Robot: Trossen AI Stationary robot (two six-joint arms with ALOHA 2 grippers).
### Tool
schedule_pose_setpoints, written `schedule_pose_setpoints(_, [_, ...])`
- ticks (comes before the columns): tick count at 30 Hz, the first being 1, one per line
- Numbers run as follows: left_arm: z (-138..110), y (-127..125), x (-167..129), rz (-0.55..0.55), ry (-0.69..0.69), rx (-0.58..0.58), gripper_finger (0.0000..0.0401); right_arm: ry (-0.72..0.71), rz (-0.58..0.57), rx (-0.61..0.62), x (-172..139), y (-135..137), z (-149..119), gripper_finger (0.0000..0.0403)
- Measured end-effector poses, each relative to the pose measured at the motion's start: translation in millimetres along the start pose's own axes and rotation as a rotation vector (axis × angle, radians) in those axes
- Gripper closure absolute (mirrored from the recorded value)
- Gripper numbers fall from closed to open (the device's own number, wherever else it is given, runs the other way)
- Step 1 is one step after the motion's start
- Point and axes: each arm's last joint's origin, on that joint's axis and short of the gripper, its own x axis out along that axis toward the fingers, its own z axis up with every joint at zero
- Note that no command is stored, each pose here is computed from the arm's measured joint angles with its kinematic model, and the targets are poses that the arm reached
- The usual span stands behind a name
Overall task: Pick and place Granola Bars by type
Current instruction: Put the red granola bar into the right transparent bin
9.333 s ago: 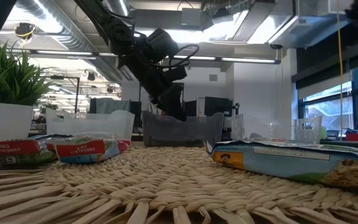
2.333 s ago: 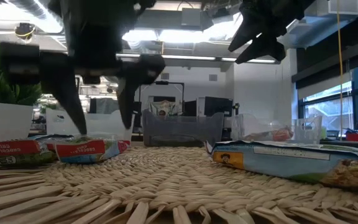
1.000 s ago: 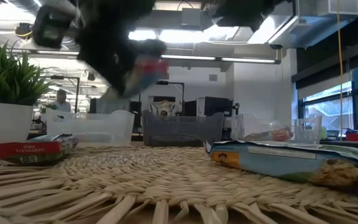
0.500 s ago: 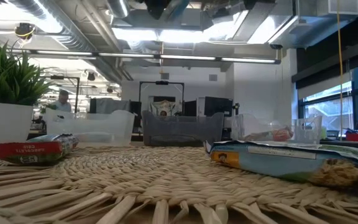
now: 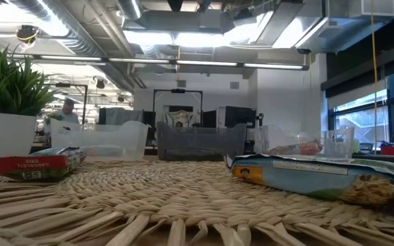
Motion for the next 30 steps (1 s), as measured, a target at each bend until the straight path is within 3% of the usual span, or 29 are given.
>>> schedule_pose_setpoints(8, [0, 1, 0, 0.021, 0.003, 0.0, 0.0315, -0.014, -0.007, 0.06, 0, 0, 1, 0.0212])
schedule_pose_setpoints(24, [0, 0, 0, 0.002, 0.0, 0.0, 0.0315, -0.015, -0.009, 0.038, 11, 3, -4, 0.0211])
schedule_pose_setpoints(30, [1, 0, 0, 0.001, -0.008, 0.0, 0.0315, -0.024, -0.009, 0.012, 18, 5, -8, 0.0177])
